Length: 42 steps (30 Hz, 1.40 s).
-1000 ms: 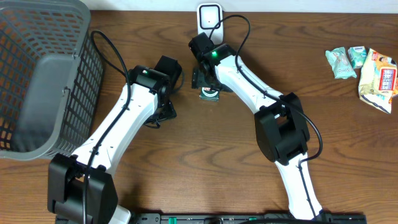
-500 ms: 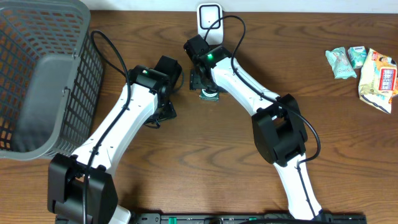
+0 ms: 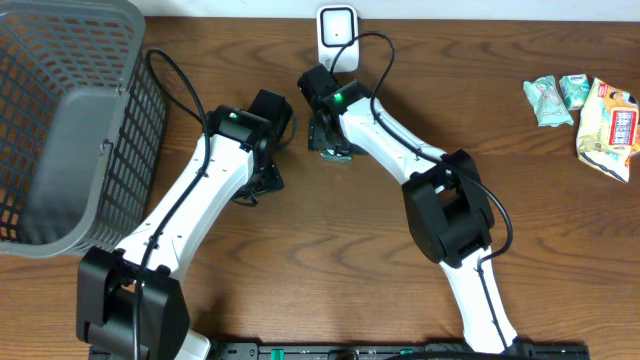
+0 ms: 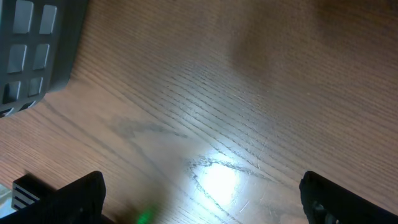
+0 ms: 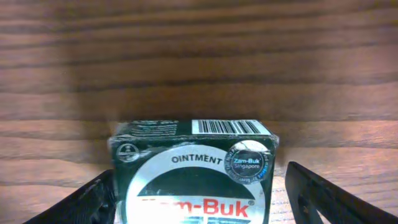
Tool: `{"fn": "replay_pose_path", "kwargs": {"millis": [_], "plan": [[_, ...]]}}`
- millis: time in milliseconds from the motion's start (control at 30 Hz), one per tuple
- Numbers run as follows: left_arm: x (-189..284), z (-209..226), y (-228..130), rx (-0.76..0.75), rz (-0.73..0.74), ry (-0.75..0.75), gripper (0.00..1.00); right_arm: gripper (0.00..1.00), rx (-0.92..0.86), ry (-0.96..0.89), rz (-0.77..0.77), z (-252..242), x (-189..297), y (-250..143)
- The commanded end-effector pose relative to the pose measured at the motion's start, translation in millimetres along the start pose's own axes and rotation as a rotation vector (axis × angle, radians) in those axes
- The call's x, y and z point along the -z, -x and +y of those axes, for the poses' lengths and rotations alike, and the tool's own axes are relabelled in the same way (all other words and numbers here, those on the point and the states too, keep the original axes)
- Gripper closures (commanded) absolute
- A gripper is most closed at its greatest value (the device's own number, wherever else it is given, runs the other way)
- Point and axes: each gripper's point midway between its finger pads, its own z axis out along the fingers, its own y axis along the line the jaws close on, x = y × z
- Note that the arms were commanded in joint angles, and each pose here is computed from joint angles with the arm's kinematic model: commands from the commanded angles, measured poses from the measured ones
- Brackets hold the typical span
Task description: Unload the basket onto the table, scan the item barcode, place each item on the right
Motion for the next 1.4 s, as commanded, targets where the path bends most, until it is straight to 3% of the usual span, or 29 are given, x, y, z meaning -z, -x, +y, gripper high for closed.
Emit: {"fn": "replay_pose_path", "kwargs": {"millis": [0, 333, 533, 700, 1067, 1367], "plan": [[0, 5, 0, 0.01, -0.006, 0.017, 0.02, 0.21, -0.012, 0.011, 0.007, 0, -3, -2], [0, 5, 0, 0.01, -0.006, 0.017, 0.03, 0.43, 0.027, 0.066, 0.038, 5, -4, -4], [0, 5, 0, 0.009, -0.006, 0.017, 0.02, 0.41, 0.04, 0.156, 0.1, 5, -4, -4], [0, 5, 0, 0.01, -0.006, 0.017, 0.02, 0.41, 0.126, 0.35, 0.183, 14, 5, -5], [0, 5, 0, 0.01, -0.006, 0.017, 0.02, 0.4, 0.46, 1.108, 0.254, 49, 85, -21], [0, 5, 0, 0.009, -0.006, 0.017, 0.02, 0.4, 0.546, 1.212, 0.225, 51, 99, -28]]}}
